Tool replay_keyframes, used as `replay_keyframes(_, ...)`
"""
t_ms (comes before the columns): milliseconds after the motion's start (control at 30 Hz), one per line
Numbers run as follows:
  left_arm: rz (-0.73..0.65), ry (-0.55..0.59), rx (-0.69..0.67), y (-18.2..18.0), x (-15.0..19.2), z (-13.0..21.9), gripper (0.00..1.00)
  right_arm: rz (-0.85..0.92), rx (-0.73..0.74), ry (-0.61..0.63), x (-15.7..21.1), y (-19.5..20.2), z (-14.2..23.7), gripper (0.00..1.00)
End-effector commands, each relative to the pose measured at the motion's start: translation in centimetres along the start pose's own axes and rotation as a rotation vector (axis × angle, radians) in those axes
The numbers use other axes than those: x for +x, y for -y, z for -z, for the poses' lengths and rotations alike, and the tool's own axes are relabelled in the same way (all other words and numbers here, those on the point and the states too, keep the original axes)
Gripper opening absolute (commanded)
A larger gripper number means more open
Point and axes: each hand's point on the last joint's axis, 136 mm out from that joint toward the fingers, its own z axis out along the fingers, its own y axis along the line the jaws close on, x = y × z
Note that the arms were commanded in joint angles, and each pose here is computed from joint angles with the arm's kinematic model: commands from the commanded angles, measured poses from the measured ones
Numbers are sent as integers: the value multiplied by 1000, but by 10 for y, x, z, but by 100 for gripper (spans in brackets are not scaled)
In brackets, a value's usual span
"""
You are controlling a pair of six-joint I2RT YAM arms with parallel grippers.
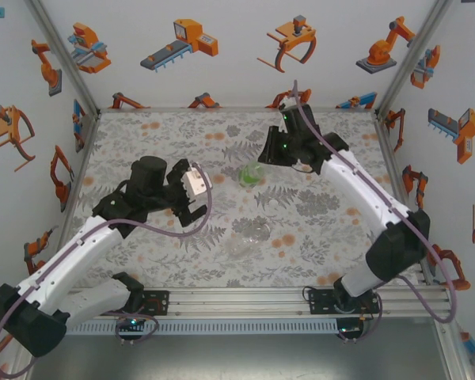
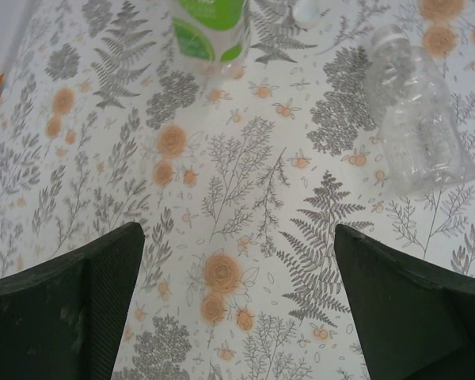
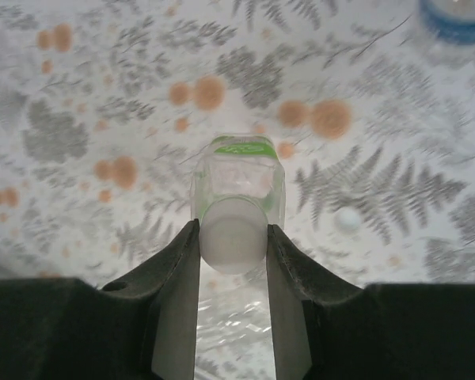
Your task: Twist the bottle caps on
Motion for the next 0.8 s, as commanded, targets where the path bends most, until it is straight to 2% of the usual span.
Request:
replay_keyframes(0,179,21,-117,-26,-7,18,97,154,115,-63,-12,25,-11,0)
replay_keyframes(67,348,6,-183,-42,2,24,97,183,137,-81,-25,30,-23,0)
replay_keyframes(133,471,-14,-187,-49,13,28,97,205,138,-102,-33,32,-35,0)
replay_keyframes(233,559,-38,-158,-47,31,25,97,234,159,-108,-46,34,-51,0)
replay_keyframes(333,595,-48,-184,-47,41,24,97,256,188,-116,-56,39,-66,0)
replay_keyframes(567,640,-68,-143,-40,41,23,97,298,206,-137,-62,45,-96,0)
replay_keyframes(767,655,-7,-100,-33,34,21,97,315,211,-132,-64,49,-113,1)
